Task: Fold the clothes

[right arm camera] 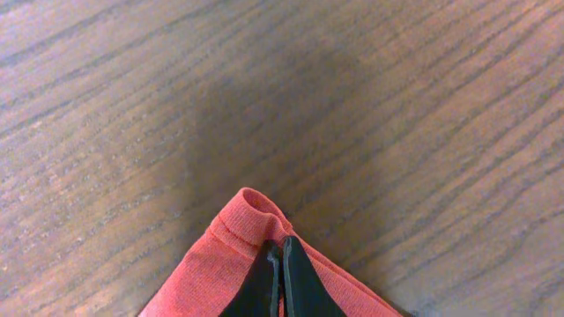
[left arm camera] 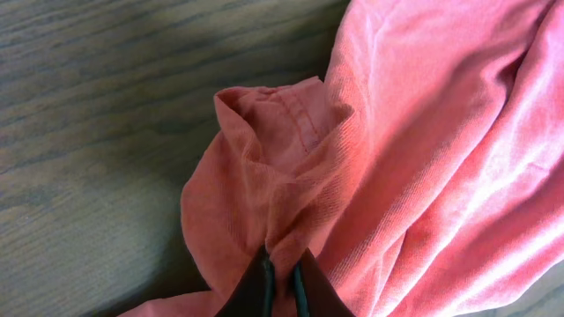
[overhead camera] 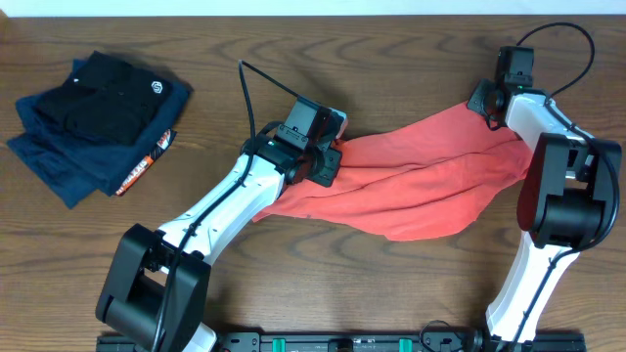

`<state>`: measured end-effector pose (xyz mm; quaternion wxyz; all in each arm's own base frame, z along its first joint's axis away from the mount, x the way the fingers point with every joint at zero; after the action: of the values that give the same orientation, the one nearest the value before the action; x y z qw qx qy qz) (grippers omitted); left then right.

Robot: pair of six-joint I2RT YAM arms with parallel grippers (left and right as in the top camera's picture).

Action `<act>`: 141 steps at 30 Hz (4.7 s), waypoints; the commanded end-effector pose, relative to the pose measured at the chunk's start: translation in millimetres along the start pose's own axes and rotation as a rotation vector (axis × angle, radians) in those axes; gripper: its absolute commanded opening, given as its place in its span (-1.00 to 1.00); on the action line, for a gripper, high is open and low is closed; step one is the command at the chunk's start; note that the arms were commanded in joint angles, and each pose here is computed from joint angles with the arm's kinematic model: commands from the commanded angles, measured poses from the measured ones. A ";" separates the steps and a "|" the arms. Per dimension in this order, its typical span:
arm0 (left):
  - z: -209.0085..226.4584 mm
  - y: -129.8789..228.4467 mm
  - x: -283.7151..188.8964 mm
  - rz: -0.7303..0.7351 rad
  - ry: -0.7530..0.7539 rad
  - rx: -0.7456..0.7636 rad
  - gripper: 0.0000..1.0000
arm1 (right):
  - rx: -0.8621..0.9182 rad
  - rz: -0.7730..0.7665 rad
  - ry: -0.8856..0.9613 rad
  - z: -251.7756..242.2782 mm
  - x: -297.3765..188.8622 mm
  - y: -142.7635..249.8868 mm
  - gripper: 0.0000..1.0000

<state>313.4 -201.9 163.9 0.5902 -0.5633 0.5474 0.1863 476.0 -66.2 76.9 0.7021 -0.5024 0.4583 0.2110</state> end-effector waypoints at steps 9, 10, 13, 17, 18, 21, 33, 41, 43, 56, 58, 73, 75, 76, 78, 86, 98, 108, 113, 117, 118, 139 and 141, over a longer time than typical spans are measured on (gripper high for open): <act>6.4 0.8 1.5 0.000 -0.065 -0.012 -0.88 | -0.014 -0.090 0.012 -19.8 -104.8 -33.6 -0.98; 6.7 0.8 1.5 0.000 -0.068 -0.012 -0.88 | -0.012 -0.111 0.018 -21.4 -122.8 -36.9 -0.98; 6.6 0.8 1.5 0.000 -0.067 -0.012 -0.88 | -0.023 -0.142 0.018 -25.9 -165.7 -39.3 -0.98; 6.6 0.8 1.5 0.000 -0.067 -0.012 -0.88 | -0.023 -0.137 0.088 -36.4 -198.3 -32.4 -0.98; 6.6 0.8 1.5 0.000 -0.067 -0.012 -0.88 | -0.024 -0.132 0.106 -38.6 -202.2 -30.5 -0.98; 6.6 0.9 1.5 0.000 -0.067 -0.012 -0.88 | -0.030 -0.091 0.157 -44.9 -206.3 -22.7 -0.98; 4.9 -3.3 -14.0 -0.036 -0.063 -0.010 -0.71 | -0.023 -0.007 0.188 -57.5 -206.3 -11.7 -0.98; 7.3 2.1 -15.6 -0.003 -0.071 -0.020 0.55 | 0.004 -0.027 0.198 -70.8 -238.8 -7.8 -0.98; 7.3 2.1 -15.6 -0.003 -0.071 -0.020 0.55 | 0.011 -0.022 0.207 -76.1 -249.7 -4.0 -0.98; 8.9 5.9 -10.2 0.016 -0.075 -0.023 0.52 | 0.098 -0.062 0.237 -107.9 -319.0 19.8 -0.98; 9.9 7.8 -5.4 0.031 -0.076 -0.025 0.52 | 0.093 -0.064 0.237 -108.0 -321.2 20.8 -0.98; 14.3 22.8 38.9 0.138 -0.076 -0.009 -0.21 | 0.089 -0.024 0.222 -106.6 -315.6 23.5 -0.98; 12.6 23.7 42.4 0.142 -0.074 0.016 -0.88 | 0.089 -0.023 0.222 -106.6 -315.6 23.5 -0.98; 12.3 23.6 42.9 0.141 -0.073 0.018 -0.88 | 0.089 -0.023 0.222 -106.6 -315.6 23.6 -0.98; 11.7 21.6 40.9 0.132 -0.072 0.019 -0.88 | 0.089 -0.022 0.222 -106.6 -315.6 23.7 -0.98; 21.3 -23.9 -17.3 -0.079 -0.085 0.015 -0.88 | 0.082 -0.022 0.222 -106.6 -315.4 23.4 -0.98; 64.4 -144.5 -173.5 -0.919 -0.275 -0.037 -0.88 | 0.095 -0.537 -0.051 -80.3 -334.5 -57.3 -0.98; 65.9 -146.9 -254.2 -0.804 -0.198 -0.060 -0.88 | 0.065 -0.447 -0.028 -83.0 -349.4 -46.8 -0.98; 58.9 -130.0 -192.5 -0.543 -0.109 -0.072 -0.87 | 0.053 -0.170 0.008 -87.2 -336.2 -5.5 -0.98; 56.8 -136.3 -133.8 -0.433 -0.062 -0.060 0.21 | 0.050 -0.100 0.021 -89.0 -334.8 5.3 -0.98; 55.0 -138.5 -118.8 -0.414 -0.037 -0.046 0.37 | 0.050 -0.092 0.022 -89.2 -334.7 6.5 -0.98; 4.3 -141.7 127.6 -0.303 -0.097 0.365 0.72 | 0.029 -0.032 0.026 -86.8 -333.7 16.1 -0.97; 0.8 -138.6 138.3 -0.305 -0.098 0.377 0.73 | 0.029 -0.032 0.026 -86.8 -333.7 16.1 -0.97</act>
<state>472.6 -289.2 117.3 0.6995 -0.5413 0.4658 0.0266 263.0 -84.9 342.7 0.7085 -0.4914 0.4717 0.1842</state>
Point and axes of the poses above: each gripper's point midway between its finger pads, its own x axis out along the fingers, its own z axis along the line the jaws close on, y = z × x, the point moved 9 cm from there along -x, back along the fingers, and after that the axes turned 3 degrees about -x, right-handed, at the moved point
